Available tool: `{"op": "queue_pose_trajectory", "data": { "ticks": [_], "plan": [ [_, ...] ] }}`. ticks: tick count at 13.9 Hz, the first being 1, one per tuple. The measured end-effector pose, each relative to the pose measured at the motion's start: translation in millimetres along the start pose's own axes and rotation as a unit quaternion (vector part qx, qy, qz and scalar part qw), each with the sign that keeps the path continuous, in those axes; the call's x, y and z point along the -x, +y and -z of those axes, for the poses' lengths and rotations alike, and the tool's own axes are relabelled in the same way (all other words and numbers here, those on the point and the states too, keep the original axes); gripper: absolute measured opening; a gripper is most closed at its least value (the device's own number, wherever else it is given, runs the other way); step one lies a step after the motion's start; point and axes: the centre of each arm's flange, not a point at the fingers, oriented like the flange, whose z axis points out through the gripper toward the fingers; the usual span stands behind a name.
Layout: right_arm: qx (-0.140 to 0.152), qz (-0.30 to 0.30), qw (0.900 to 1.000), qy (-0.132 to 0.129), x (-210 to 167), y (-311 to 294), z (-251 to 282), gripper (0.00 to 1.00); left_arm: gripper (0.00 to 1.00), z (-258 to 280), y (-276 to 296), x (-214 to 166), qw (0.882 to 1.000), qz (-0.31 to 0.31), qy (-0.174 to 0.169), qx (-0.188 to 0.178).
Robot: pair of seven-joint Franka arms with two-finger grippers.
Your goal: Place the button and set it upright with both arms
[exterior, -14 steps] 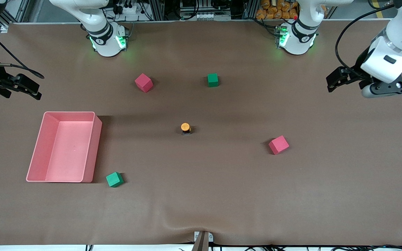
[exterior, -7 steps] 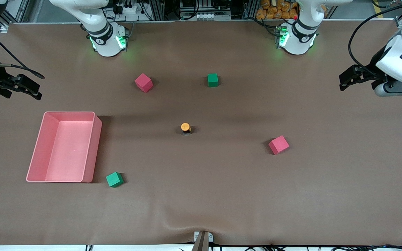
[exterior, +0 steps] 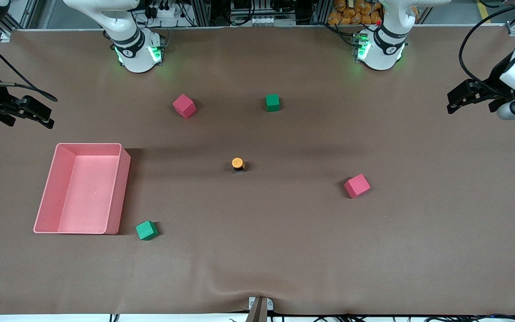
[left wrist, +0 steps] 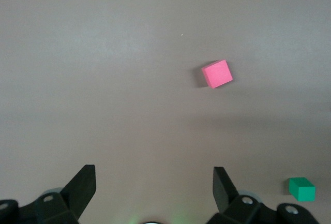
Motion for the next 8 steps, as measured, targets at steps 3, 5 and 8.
{"op": "queue_pose_trajectory", "data": {
  "ticks": [3,5,8],
  "plan": [
    [0.000,0.000,1.000,0.000,0.0,0.0,-0.1,1.00,1.00,10.3,-2.1,1.0,1.000,0.002,0.008,0.001],
    [0.000,0.000,1.000,0.000,0.0,-0.1,-0.1,1.00,1.00,14.3,-2.7,1.6,1.000,0.002,0.010,0.001],
    [0.000,0.000,1.000,0.000,-0.1,-0.1,-0.1,1.00,1.00,13.8,-3.4,2.3,1.000,0.003,0.006,0.001]
  ]
}}
